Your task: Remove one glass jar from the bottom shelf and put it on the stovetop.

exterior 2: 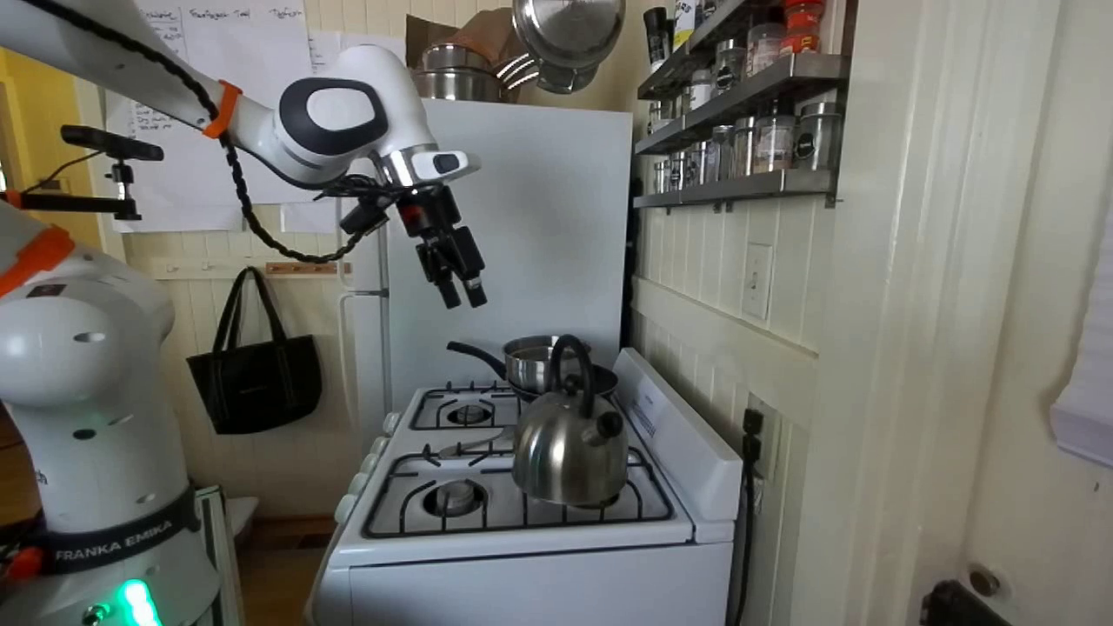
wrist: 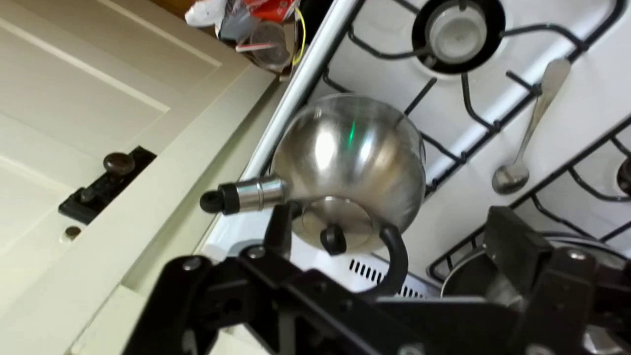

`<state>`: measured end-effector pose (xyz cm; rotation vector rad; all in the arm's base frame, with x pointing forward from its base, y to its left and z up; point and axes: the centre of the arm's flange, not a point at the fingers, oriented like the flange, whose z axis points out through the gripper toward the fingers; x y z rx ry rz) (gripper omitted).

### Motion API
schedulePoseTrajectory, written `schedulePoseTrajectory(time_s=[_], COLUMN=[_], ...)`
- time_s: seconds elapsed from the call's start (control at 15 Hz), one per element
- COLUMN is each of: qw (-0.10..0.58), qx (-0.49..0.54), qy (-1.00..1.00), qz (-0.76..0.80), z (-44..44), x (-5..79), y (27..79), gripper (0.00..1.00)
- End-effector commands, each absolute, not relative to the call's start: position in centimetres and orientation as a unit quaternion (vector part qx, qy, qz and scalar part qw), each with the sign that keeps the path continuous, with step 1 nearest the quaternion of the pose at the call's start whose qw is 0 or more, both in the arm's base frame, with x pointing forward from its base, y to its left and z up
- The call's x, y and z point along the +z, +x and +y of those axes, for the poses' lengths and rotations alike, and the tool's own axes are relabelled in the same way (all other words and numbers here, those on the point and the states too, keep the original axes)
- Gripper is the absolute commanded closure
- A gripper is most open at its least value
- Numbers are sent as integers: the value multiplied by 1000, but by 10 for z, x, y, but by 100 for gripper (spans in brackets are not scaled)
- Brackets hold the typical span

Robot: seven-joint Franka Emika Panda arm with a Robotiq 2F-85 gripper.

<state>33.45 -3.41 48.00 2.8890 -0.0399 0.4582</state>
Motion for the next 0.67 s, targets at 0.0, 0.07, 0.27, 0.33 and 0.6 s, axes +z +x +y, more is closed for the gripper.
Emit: schedulePoseTrajectory(time_s=[0.0, 0.07, 0.27, 0.33, 0.6], qw=[114, 116, 120, 118, 118], qx=[207, 227, 264, 274, 318], qy=[971, 967, 957, 954, 936], qz=[-24, -22, -30, -34, -94], z=[-33, -31, -20, -17, -7], x=[497, 502, 517, 524, 555], y=[400, 416, 466, 480, 542], gripper=[0, 0, 0, 0, 0])
